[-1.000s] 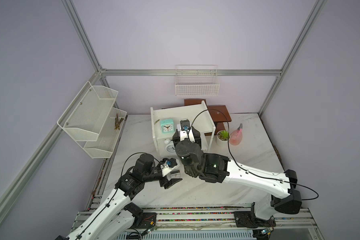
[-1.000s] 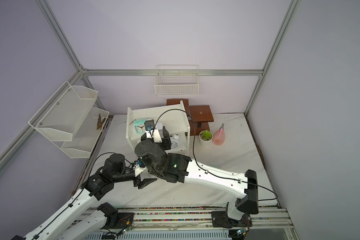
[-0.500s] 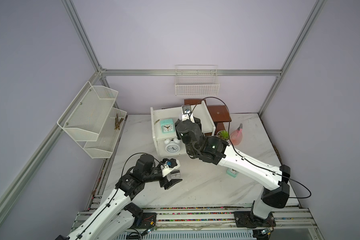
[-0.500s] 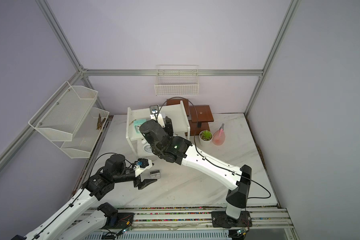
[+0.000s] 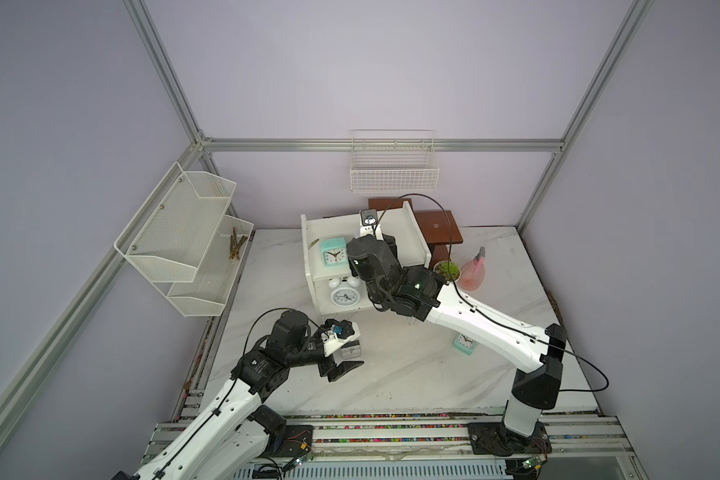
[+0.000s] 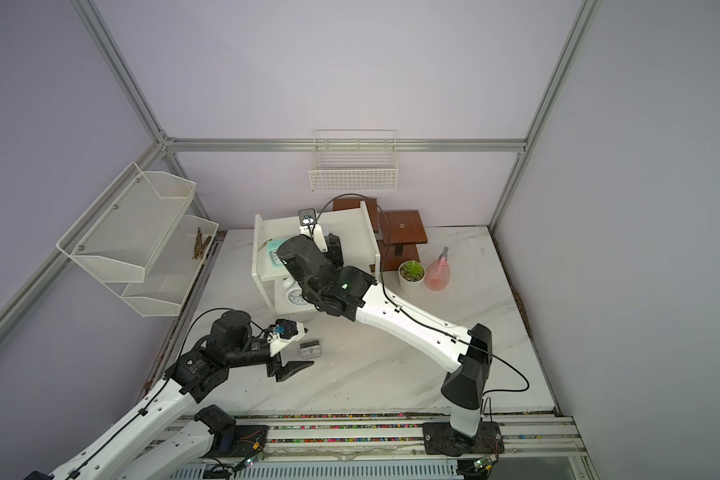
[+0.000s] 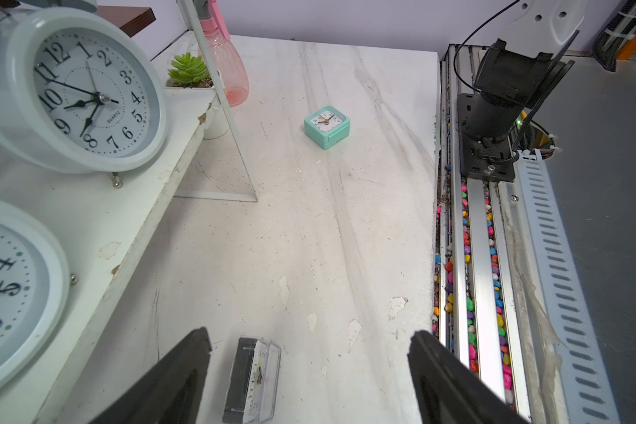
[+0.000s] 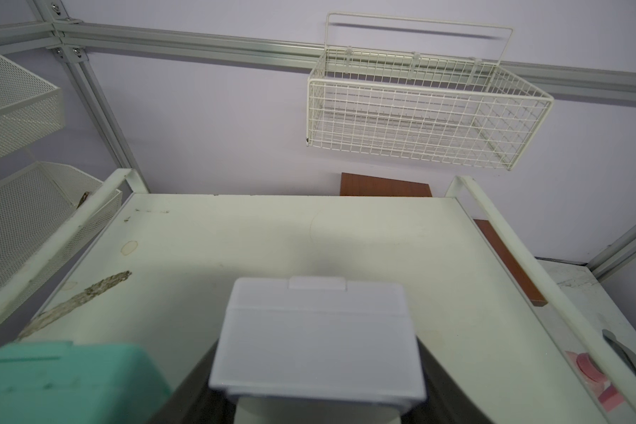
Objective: Place the alarm clocks on the shelf by style
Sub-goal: Place the alarm on the shelf.
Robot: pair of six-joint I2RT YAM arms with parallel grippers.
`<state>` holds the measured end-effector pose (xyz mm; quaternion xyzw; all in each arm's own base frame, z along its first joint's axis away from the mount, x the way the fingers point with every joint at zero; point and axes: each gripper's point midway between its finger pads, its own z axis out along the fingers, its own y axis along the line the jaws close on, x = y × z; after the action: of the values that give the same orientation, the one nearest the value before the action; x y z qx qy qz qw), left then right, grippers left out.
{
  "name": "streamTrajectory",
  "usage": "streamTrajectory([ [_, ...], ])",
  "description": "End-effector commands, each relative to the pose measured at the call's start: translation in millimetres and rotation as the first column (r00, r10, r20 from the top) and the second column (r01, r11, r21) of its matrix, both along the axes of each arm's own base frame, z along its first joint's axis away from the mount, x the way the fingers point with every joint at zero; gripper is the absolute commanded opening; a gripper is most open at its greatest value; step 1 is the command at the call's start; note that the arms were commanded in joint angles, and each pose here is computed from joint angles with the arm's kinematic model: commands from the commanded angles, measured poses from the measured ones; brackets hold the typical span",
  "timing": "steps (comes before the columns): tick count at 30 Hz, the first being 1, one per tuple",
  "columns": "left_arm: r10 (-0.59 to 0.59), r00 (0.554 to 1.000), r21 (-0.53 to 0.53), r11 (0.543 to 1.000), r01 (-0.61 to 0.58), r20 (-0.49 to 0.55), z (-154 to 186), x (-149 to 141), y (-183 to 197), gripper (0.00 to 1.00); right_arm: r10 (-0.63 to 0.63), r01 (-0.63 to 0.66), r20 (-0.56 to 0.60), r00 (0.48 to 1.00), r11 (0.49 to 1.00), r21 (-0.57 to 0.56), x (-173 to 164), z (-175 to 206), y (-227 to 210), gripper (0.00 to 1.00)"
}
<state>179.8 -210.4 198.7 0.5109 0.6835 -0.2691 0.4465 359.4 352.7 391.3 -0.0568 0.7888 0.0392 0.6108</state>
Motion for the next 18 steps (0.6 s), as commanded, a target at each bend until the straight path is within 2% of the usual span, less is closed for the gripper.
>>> streamTrajectory([
  [1, -0.013, 0.999, -0.008, 1.0, 0.013, 0.035, 3.3, -0.4, -1.4, 0.88, 0.004, -0.004, -0.004, 1.0, 0.999, 0.044, -0.3, 7.4, -0.6, 0.28],
  [18, -0.003, 0.999, 0.003, 1.0, 0.003, 0.041, -0.2, 1.0, 0.4, 0.89, -0.006, 0.006, -0.008, 1.0, 0.998, 0.056, 14.7, 9.6, -2.7, 0.3],
])
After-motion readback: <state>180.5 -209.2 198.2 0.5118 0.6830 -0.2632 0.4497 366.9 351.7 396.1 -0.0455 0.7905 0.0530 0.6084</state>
